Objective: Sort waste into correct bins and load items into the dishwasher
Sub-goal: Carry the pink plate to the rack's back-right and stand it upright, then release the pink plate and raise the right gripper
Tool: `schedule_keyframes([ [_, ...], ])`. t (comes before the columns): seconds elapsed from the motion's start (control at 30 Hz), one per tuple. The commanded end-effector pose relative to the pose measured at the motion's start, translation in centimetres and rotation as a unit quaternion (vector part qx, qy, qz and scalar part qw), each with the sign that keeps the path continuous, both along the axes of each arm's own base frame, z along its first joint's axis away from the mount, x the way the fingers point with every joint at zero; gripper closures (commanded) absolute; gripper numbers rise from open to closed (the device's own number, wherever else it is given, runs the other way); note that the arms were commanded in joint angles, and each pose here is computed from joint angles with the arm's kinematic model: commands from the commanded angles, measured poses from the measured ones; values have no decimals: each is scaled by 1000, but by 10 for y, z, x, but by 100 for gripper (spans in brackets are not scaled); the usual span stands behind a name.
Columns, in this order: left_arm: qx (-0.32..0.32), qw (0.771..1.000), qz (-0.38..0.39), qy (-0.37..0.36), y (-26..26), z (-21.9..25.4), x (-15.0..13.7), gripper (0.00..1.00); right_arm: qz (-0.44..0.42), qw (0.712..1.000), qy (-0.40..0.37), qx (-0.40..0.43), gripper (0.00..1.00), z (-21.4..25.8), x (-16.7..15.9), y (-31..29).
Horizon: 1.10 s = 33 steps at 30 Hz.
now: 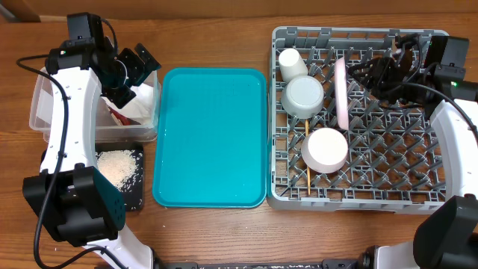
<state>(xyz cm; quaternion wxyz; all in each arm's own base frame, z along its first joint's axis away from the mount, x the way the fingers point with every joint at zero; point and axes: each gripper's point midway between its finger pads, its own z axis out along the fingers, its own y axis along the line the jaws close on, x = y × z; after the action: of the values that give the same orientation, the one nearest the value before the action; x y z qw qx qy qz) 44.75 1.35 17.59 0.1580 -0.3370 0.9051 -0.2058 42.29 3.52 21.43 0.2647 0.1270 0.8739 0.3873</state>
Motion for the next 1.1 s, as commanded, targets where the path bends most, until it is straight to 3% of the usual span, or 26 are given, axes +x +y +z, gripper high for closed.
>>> schedule_keyframes([
  [0.0,3,1000,0,-9,-2,8,1,0,-9,1000,-2,-13,56,-2,1,-7],
  [0.1,3,1000,0,-9,-2,8,2,0,1,999,-33,-30,47,19,1,-8],
  [0.23,3,1000,0,-9,-2,8,1,0,-49,993,-47,-101,34,55,-6,-27],
  [0.3,3,1000,0,-9,-2,8,1,0,-118,974,-44,-187,19,70,-14,-57],
  [0.33,3,1000,0,-9,-2,8,1,0,-157,959,-39,-232,0,74,-20,-76],
  [0.43,3,1000,0,-9,-2,8,1,0,-198,937,-1,-286,0,68,-40,-98],
  [1.07,3,1000,0,-9,-2,8,1,0,-192,938,19,-286,0,61,-46,-97],
])
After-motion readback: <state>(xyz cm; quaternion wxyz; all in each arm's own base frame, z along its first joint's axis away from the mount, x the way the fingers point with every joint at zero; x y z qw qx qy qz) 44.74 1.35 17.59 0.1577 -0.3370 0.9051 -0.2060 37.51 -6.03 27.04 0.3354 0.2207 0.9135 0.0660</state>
